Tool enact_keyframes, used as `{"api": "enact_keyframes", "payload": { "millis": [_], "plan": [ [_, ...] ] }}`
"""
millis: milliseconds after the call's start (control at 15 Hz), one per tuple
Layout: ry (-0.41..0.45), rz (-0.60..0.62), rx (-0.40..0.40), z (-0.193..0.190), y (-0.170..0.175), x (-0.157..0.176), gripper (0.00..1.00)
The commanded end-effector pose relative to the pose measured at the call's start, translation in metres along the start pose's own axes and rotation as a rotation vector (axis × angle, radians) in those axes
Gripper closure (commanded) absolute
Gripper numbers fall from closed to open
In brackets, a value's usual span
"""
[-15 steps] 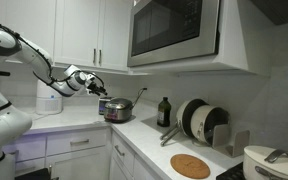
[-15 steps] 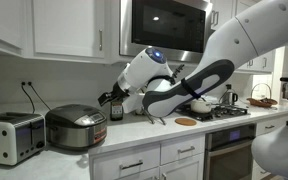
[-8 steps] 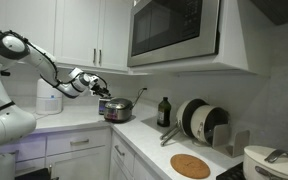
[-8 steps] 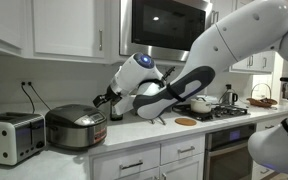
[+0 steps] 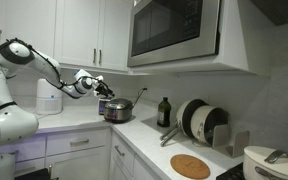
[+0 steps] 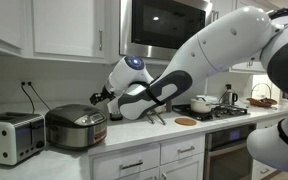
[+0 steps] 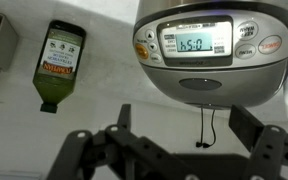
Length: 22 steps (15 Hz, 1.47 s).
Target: Open the deep fryer
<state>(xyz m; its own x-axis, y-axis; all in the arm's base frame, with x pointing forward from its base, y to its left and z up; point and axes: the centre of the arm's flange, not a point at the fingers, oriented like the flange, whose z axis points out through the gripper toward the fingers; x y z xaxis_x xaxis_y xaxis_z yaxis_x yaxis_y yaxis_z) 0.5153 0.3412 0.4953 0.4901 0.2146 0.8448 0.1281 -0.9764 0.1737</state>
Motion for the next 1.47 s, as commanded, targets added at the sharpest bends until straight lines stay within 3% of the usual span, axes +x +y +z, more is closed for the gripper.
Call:
{"api": "enact_keyframes", "payload": {
  "millis": [0,533,667,1400],
  "plan": [
    [0.038,0.004,-0.029,0.022,-0.008,0.017,0.26],
    [0.034,0.012,-0.014,0.042,-0.013,0.026,0.88],
    [0.024,0.014,0.004,0.047,-0.018,0.026,1.0],
    [-0.021,0.01,0.027,0.072,-0.029,0.017,1.0]
  ]
}}
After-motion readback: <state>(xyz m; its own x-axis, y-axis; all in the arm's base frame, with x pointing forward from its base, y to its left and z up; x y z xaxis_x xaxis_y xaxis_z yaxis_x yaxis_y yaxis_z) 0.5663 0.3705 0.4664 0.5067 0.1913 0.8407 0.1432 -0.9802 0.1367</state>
